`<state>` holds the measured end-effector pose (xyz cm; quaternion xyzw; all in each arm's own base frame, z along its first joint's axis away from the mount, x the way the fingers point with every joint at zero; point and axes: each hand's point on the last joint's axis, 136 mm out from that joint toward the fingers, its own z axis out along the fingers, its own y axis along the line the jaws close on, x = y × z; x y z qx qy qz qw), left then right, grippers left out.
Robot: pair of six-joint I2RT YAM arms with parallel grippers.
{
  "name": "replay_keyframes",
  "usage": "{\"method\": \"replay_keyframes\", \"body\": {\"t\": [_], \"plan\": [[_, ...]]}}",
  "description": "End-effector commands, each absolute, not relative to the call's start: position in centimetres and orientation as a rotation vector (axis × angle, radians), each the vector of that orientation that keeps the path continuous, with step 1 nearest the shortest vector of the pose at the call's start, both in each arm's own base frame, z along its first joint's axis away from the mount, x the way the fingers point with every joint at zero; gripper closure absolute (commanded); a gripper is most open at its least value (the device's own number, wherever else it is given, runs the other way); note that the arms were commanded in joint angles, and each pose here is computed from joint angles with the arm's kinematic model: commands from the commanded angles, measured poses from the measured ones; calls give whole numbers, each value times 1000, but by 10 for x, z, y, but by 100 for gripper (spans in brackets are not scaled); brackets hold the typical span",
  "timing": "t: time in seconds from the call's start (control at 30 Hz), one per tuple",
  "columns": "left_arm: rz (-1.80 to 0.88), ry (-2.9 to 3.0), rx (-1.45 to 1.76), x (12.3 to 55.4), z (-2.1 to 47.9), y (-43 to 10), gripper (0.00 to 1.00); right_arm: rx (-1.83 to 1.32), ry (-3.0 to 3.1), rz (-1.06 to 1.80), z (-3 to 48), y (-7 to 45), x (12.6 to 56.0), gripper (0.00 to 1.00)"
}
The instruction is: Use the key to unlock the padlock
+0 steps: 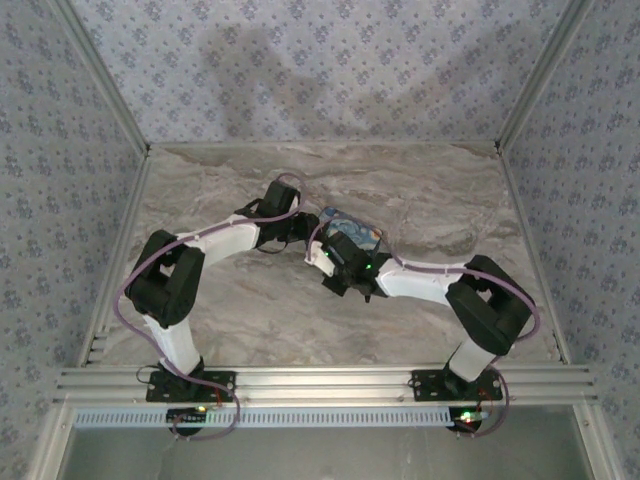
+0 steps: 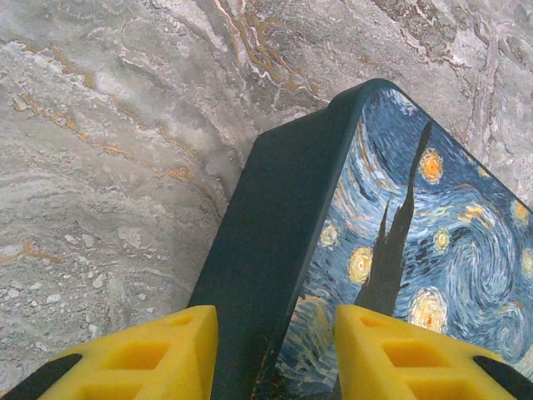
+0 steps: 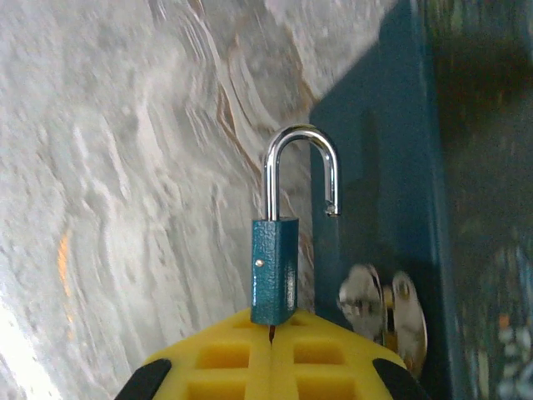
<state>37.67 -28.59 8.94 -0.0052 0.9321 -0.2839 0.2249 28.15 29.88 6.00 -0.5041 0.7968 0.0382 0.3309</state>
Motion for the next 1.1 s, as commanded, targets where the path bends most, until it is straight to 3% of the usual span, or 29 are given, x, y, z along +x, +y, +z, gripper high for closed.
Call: {"method": "replay_keyframes", "body": {"t": [0.0,0.57,1.07], "plan": [[-759,2612,-38,367,86,-273,59,-1330,2015,127,75,317,285,100],[-713,2542,-143,353,111,-222,50,-1243,1955,186,119,311,262,100],[-586,2422,-155,311,144,-173,38,-828,2060,238,165,259,275,100]]}}
